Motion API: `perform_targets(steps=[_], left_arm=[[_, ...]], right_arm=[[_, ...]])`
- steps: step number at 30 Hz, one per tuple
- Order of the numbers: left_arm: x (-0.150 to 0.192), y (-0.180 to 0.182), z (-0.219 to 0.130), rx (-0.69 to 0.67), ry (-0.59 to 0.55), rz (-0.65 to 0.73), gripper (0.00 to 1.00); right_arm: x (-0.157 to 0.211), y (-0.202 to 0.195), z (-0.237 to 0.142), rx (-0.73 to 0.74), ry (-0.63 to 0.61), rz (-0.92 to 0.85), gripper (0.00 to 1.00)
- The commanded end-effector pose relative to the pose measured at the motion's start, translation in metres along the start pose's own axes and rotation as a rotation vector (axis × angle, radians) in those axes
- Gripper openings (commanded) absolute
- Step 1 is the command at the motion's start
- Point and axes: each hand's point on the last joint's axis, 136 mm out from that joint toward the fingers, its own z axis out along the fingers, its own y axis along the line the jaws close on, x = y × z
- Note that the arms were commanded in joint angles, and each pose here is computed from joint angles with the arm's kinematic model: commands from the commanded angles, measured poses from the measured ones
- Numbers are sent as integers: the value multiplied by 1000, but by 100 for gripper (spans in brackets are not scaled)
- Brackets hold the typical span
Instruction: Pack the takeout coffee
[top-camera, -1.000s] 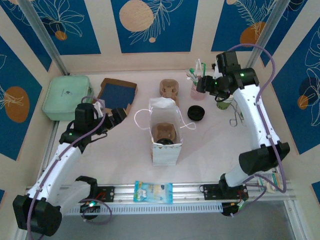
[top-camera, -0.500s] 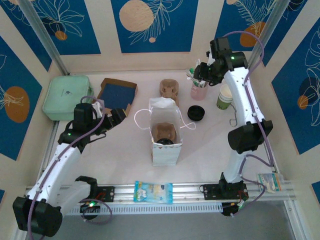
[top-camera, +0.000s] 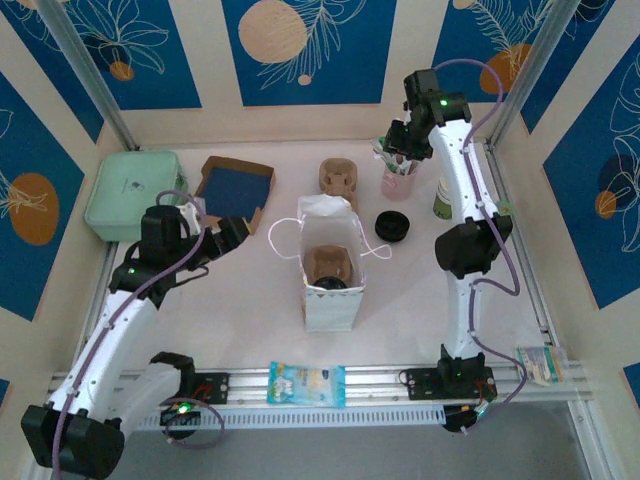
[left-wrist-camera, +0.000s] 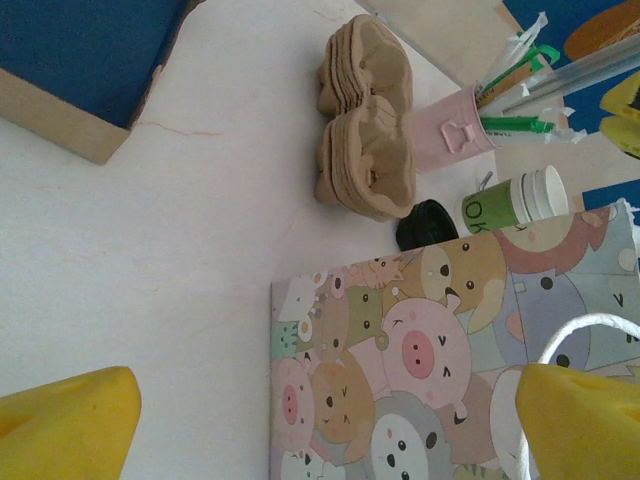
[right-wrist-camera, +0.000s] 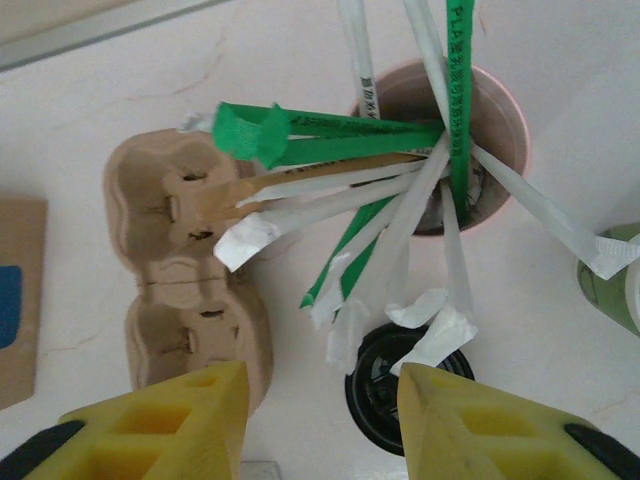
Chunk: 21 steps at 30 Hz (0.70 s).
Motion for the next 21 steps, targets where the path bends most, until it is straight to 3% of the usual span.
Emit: perform_targets(steps=[1,21], left_arm=[[-11,-8,-13,-3,-38,42,96],[-13,-7,-13,-18,-40,44,96]], right_arm=[[3,-5,3,42,10,16,43],[-4,3,35,62,9,-7,35]])
